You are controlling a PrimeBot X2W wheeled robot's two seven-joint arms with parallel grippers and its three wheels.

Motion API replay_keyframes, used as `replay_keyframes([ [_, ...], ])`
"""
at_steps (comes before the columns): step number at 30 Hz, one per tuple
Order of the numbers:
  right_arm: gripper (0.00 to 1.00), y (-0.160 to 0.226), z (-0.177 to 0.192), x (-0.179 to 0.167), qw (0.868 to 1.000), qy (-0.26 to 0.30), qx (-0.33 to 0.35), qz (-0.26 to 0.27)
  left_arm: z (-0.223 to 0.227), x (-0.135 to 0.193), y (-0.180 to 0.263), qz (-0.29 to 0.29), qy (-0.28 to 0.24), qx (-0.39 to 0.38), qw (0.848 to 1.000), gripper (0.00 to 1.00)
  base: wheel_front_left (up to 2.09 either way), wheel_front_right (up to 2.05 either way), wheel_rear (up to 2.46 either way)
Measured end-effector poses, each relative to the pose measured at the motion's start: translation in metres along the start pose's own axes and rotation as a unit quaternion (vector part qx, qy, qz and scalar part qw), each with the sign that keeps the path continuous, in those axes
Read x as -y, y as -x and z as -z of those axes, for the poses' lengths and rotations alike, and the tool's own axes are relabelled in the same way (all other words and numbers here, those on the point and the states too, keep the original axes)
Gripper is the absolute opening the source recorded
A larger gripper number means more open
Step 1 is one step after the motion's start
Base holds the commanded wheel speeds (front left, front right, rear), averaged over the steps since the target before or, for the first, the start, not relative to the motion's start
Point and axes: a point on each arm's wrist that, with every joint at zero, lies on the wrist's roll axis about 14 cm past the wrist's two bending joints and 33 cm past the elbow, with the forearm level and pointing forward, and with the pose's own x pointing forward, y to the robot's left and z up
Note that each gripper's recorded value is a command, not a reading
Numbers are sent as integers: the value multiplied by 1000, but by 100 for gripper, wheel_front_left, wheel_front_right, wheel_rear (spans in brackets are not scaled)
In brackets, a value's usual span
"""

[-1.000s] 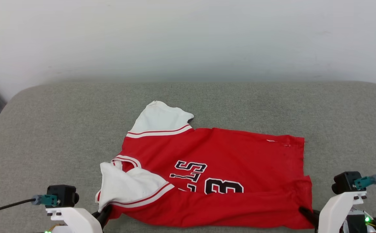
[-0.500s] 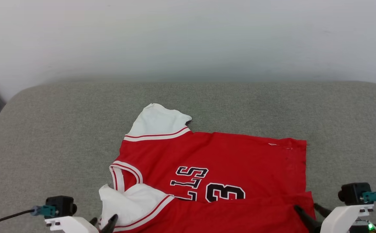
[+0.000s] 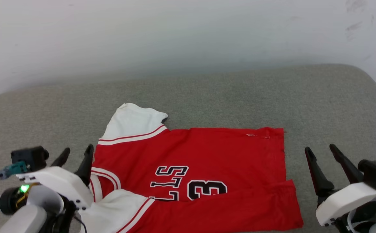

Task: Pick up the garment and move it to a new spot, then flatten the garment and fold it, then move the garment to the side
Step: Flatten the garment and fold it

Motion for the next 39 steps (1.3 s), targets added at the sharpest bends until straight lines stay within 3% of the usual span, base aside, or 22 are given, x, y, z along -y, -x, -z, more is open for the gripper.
replay_keyframes([
  [10, 100, -30, -15, 6, 999, 12, 31, 24, -47, 15, -95, 43, -14, 22, 999, 100, 0, 0, 0],
  [19, 100, -62, 21, 13, 999, 5, -8, 38, -30, 1, -187, 59, -31, -98, 993, 100, 0, 0, 0],
  [23, 100, -66, 39, 21, 998, 5, -31, 50, -6, -3, -212, 72, -44, -184, 979, 100, 0, 0, 0],
  [29, 100, -63, 53, 35, 996, 1, -45, 73, 46, -8, -221, 81, -58, -331, 938, 100, 0, 0, 0],
  [36, 100, -61, 68, 43, 994, -11, -63, 88, 75, -13, -229, 69, -60, -395, 914, 100, 0, 0, 0],
  [37, 100, -61, 70, 43, 994, -15, -65, 88, 79, -14, -230, 68, -58, -400, 912, 91, 0, 0, 0],
  [38, 100, -61, 72, 44, 994, -17, -67, 89, 82, -14, -231, 68, -55, -406, 910, 42, 0, 0, 0],
  [39, 100, -62, 73, 45, 993, -17, -69, 90, 86, -13, -231, 69, -51, -410, 908, 13, 0, 0, 0],
])
